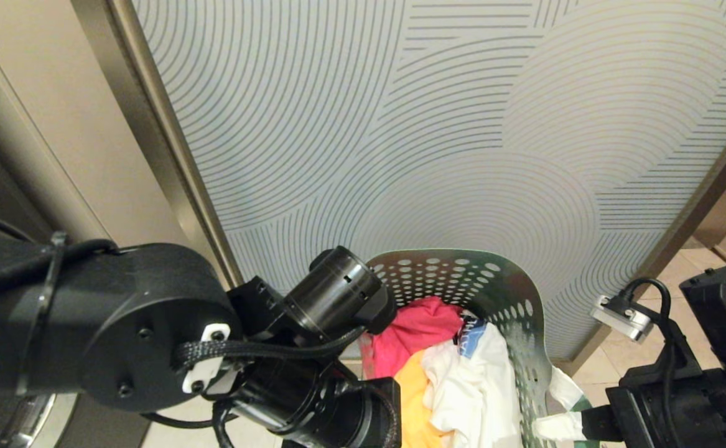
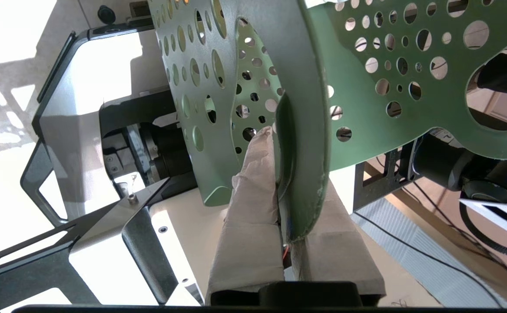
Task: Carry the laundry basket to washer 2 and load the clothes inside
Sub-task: Pick up the clothes basket and put it beside the washing machine
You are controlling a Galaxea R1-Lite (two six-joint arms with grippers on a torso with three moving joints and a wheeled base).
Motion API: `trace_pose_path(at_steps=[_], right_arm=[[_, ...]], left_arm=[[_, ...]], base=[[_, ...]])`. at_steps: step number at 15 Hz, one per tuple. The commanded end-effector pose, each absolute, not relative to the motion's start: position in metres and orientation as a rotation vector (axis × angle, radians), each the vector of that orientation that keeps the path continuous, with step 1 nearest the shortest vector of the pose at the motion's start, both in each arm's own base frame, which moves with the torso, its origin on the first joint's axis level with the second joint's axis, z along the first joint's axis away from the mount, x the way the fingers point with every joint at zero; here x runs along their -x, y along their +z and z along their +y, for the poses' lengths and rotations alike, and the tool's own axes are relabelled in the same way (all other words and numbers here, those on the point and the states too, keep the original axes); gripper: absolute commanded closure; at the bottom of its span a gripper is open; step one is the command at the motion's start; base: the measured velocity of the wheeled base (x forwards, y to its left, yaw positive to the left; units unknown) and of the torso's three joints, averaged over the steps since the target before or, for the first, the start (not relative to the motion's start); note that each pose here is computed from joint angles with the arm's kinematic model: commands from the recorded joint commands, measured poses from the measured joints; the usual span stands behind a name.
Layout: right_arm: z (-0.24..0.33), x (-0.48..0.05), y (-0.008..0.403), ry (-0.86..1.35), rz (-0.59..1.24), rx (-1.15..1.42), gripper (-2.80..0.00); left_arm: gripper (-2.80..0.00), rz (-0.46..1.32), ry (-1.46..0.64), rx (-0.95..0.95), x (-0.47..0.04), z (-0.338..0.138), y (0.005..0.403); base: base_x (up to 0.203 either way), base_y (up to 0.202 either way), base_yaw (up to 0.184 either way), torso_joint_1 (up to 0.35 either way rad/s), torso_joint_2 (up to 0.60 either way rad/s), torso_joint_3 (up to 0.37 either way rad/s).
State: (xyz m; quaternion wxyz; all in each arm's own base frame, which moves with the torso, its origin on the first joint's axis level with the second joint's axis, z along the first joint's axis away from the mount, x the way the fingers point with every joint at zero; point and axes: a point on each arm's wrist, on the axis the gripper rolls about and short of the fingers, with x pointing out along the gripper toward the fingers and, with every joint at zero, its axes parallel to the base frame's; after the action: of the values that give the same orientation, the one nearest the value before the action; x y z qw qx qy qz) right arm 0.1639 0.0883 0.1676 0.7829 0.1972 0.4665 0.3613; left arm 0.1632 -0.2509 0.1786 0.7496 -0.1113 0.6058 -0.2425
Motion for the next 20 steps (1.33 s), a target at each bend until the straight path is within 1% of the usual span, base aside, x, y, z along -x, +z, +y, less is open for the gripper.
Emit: trace_pose_path(at_steps=[1, 16, 20], right_arm=[[0.0883, -0.1640, 0.1656, 0.779, 1.017, -0.428, 0.00], [0.0872, -0.1616, 0.1605, 0.775, 1.028, -0.427, 0.00], [0.0868, -0.1609, 0.1589, 0.767, 1.033, -0.427, 0.00]], left_arm=[[0.00, 1.330, -0.527, 0.244, -0.1629, -0.2516, 0.1779], [0.00, 1.334, -0.525, 0.240, -0.1630, -0.2528, 0.1758], [0.00, 1.334, -0.522, 0.239, -0.1631, -0.2535, 0.1749]], base=[[0.000, 0.000, 0.000, -0.002, 0.00, 0.203], [0.000, 0.000, 0.000, 0.001, 0.00, 0.204], [0.000, 0.000, 0.000, 0.003, 0.00, 0.073]])
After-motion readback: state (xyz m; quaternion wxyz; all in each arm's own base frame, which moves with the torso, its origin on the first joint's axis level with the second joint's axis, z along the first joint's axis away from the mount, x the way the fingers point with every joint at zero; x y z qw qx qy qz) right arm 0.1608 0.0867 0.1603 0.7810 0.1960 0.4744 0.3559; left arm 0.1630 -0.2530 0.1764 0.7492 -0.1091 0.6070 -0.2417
